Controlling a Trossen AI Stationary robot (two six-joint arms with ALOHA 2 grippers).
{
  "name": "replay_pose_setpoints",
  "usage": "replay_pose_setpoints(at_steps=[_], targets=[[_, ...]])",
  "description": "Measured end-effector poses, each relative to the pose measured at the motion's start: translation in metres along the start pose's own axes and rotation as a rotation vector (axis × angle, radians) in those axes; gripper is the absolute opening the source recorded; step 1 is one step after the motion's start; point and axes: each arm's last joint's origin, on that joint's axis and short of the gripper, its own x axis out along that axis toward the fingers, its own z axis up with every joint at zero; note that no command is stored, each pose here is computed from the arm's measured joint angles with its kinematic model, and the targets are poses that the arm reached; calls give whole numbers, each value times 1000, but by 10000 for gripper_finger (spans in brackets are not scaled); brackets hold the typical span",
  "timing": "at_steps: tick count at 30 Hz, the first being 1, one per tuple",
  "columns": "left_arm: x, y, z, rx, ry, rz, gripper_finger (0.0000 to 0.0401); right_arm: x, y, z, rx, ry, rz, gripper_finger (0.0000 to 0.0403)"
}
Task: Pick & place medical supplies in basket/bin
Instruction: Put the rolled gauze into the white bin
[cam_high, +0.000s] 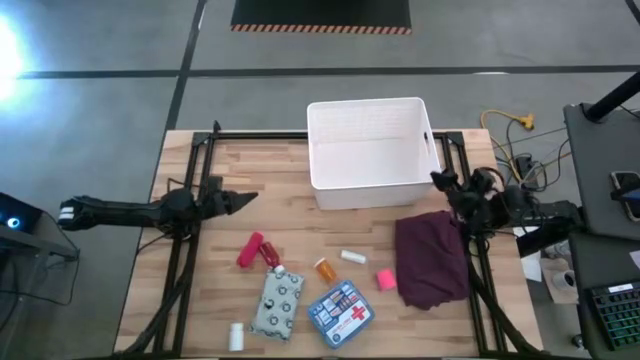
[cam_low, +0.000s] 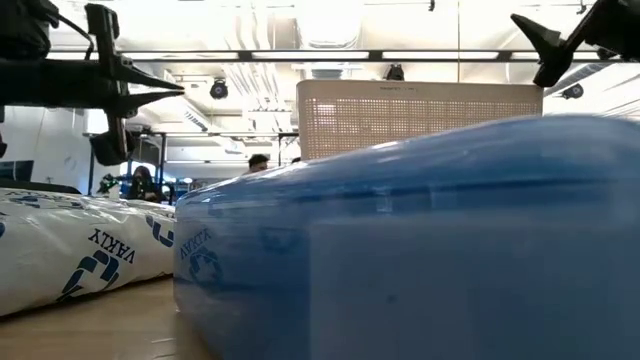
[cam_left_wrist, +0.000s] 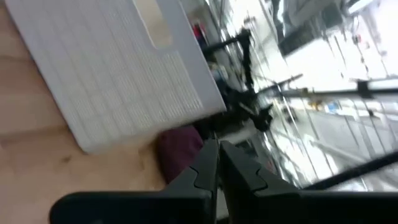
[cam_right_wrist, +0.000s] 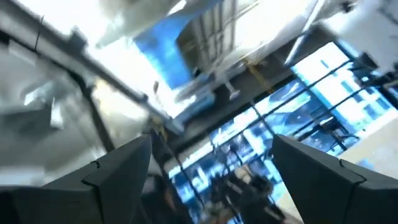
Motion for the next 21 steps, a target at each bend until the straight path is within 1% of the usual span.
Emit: replay_pose_setpoints(at_steps=[2, 5, 8, 12, 13, 15, 18, 20, 21], targets=[[0, -1, 1, -2, -5, -6, 0, 0, 1, 3, 68, -51, -19, 325], [0, -9, 4, -15, -35, -41, 0, 1, 2, 6, 103, -88, -29, 325], [1, -19, 10, -11, -81, -60, 0, 4, 6, 12, 109, -121, -45, 325], [1, -41, 20, 3, -116, -119, 0, 11, 15, 25, 113, -164, -64, 325], [1, -46, 23, 0, -123, -132, 0, 14, 18, 28, 107, -166, -64, 325], [0, -54, 27, 3, -135, -155, 0, 19, 23, 32, 57, -165, -71, 325], [0, -62, 31, 100, -171, -159, 0, 27, 27, 34, 0, -143, -96, 325], [-1, -65, 33, 146, -183, -159, 0, 34, 28, 33, 5, -112, -120, 325], [-1, -66, 33, 147, -185, -162, 0, 37, 28, 32, 19, -91, -134, 325]])
